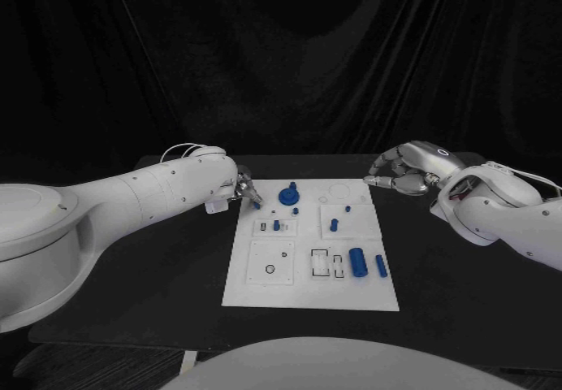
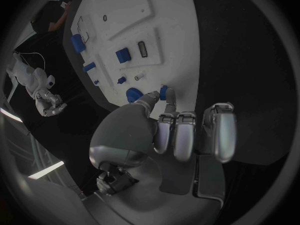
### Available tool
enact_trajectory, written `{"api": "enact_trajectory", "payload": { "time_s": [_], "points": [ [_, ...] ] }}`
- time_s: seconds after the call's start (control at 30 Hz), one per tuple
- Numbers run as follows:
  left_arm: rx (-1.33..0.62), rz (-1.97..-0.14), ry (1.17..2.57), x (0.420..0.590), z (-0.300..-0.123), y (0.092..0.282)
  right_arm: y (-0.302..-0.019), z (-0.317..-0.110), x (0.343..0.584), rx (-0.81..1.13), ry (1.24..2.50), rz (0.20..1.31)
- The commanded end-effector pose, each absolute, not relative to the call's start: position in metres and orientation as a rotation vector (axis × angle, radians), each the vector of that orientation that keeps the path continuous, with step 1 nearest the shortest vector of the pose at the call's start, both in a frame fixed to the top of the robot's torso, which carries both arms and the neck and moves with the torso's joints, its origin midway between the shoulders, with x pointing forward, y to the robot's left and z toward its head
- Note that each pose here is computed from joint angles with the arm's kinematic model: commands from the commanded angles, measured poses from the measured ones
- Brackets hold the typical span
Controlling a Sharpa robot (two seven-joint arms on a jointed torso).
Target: Assemble the parts on the task board
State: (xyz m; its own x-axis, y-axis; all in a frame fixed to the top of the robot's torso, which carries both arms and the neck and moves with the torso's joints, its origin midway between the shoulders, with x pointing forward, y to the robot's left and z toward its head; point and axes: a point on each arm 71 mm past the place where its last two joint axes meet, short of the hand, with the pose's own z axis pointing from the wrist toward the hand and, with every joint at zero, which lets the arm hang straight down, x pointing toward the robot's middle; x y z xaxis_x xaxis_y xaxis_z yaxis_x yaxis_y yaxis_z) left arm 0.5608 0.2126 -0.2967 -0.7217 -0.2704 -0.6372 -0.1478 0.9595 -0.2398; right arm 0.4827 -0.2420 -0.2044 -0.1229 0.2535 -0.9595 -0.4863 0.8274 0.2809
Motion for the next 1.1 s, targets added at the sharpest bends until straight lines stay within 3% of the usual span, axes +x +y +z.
{"api": "enact_trajectory", "payload": {
  "time_s": [0.03, 0.77, 1.1],
  "points": [
    [-0.274, -0.262, 2.392, 0.560, -0.298, 0.210, -0.243, -0.205, 0.483, -0.177, 1.581, 0.623],
    [-0.284, -0.309, 2.343, 0.549, -0.293, 0.219, -0.246, -0.206, 0.483, -0.173, 1.589, 0.613],
    [-0.249, -0.275, 2.395, 0.534, -0.269, 0.223, -0.248, -0.207, 0.483, -0.167, 1.595, 0.605]
  ]
}}
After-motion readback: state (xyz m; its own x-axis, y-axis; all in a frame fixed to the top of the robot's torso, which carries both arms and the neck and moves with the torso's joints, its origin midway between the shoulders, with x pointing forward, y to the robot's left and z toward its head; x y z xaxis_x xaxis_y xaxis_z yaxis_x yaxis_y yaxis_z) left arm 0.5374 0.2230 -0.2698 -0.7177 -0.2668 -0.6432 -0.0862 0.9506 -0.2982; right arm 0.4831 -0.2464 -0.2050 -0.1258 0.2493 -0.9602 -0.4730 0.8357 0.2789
